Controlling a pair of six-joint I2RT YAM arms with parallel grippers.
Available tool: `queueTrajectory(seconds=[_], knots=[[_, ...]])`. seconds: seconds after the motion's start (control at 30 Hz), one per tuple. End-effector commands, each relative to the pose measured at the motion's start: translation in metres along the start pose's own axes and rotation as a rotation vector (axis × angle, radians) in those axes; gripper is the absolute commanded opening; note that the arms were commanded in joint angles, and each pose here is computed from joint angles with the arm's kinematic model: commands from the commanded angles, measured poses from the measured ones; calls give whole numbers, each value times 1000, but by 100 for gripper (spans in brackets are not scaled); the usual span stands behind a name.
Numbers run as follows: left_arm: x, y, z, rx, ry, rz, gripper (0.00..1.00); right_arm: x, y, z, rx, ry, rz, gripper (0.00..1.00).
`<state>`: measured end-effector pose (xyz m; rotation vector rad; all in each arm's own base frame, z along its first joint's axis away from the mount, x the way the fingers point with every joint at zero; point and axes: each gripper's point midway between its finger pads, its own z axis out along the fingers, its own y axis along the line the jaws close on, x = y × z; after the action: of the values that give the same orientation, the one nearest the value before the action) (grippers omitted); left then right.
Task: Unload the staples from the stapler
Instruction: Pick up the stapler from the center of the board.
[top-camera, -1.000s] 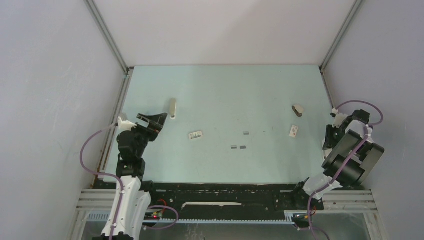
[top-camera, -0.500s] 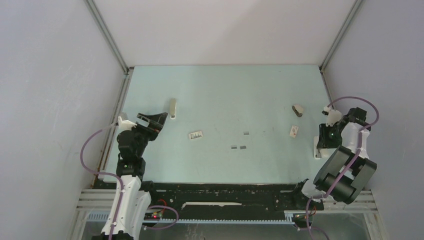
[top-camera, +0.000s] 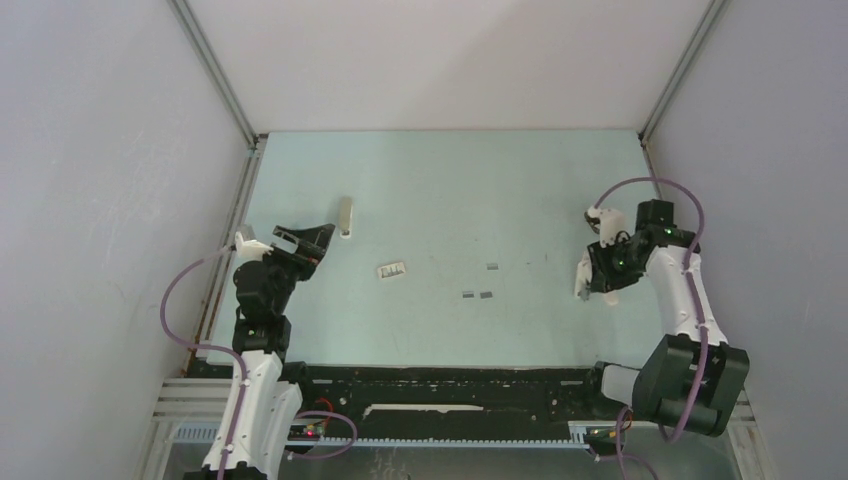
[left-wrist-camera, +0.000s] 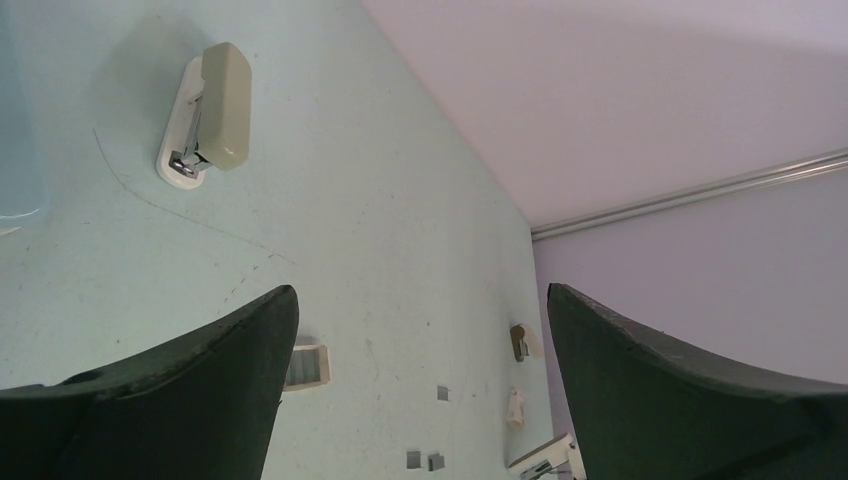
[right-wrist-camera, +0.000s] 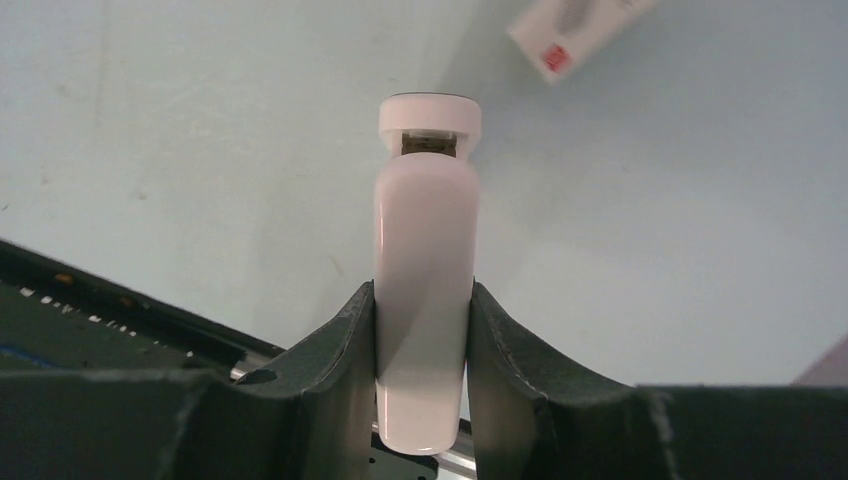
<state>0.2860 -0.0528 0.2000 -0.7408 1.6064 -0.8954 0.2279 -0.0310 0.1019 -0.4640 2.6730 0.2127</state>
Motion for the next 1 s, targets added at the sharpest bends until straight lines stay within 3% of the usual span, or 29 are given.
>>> queueTrajectory(seconds=[0.0,0.53,0.97], knots=[[6,4,0,15,14,-4,100,-23,37,-3,-78,-35,-78,0],[17,-15,-6,140,48,47,100,-77,157,20,-403,-47,-355,0],[77,-48,-7,357,196,170,100,-99,186,30,-572,-58,-327,0]])
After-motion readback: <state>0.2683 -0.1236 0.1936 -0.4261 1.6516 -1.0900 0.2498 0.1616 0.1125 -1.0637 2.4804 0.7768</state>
